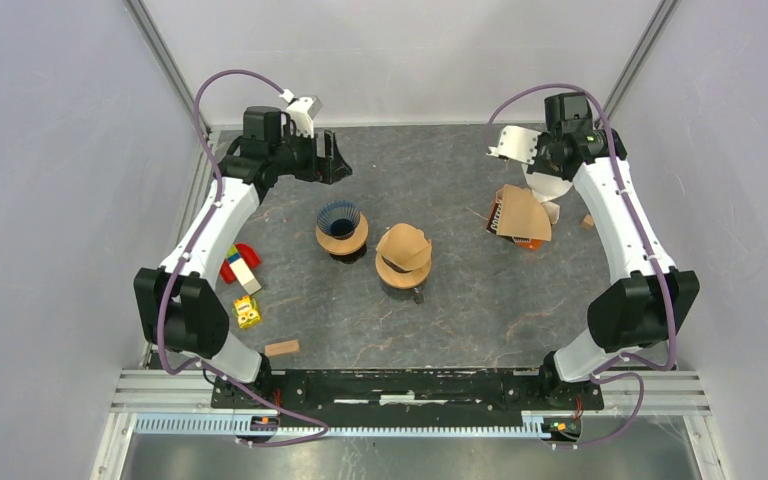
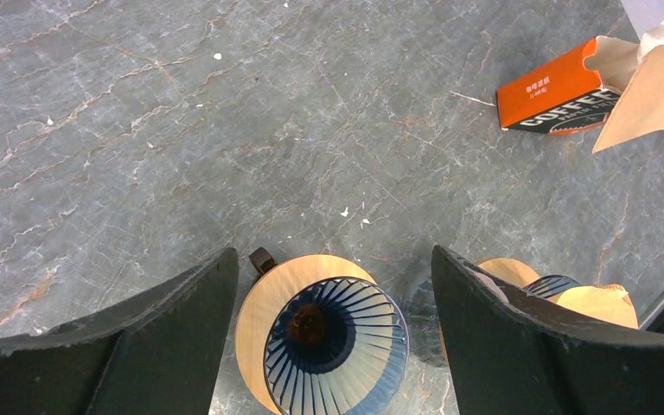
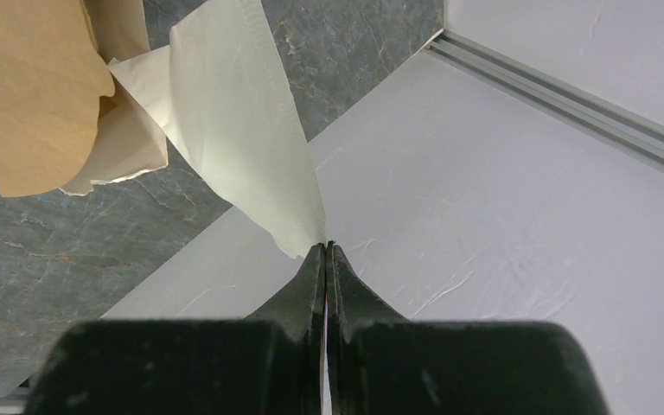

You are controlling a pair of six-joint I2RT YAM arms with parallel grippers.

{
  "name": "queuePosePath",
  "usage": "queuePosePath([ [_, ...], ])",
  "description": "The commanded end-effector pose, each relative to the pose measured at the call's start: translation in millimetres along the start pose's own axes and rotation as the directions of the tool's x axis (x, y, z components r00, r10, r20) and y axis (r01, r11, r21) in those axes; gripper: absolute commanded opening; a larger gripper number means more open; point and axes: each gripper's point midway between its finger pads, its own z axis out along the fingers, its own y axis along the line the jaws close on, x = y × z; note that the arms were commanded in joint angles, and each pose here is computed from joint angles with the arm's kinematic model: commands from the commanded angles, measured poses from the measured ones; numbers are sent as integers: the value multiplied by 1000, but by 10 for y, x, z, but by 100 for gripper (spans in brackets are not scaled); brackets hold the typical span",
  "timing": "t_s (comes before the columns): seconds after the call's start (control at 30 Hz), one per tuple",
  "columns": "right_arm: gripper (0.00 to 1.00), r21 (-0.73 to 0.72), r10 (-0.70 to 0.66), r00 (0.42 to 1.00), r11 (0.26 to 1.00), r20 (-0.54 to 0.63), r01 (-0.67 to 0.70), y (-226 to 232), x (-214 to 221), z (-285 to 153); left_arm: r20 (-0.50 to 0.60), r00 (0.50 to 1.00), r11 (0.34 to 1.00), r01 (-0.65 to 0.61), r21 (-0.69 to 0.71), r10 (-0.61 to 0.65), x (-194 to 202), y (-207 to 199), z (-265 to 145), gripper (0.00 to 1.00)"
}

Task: Place the coffee filter in the dripper
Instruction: Pick up the coffee filter from the coffee filter holder.

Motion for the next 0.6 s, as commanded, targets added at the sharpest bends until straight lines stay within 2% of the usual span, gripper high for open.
queuePosePath([
  [0.0, 0, 76, 12, 1000, 997, 22, -14, -252, -45, -88, 60, 998, 1000, -23, 17, 22, -233, -85, -27, 88],
  [0.2, 0, -6, 29, 991, 1000, 132, -28, -182, -244, -151, 67, 997, 999, -35, 19, 34, -259, -103, -50, 88],
  [0.4, 0, -84, 33, 992, 996, 124, -23, 104, -211, -63, 64, 997, 999, -35, 19, 33, -249, -107, -45, 88],
  [0.57, 0, -41, 90, 986, 996, 139, -85, 54, -204, -159, 61, 998, 999, -34, 22, 32, -241, -107, -38, 88],
])
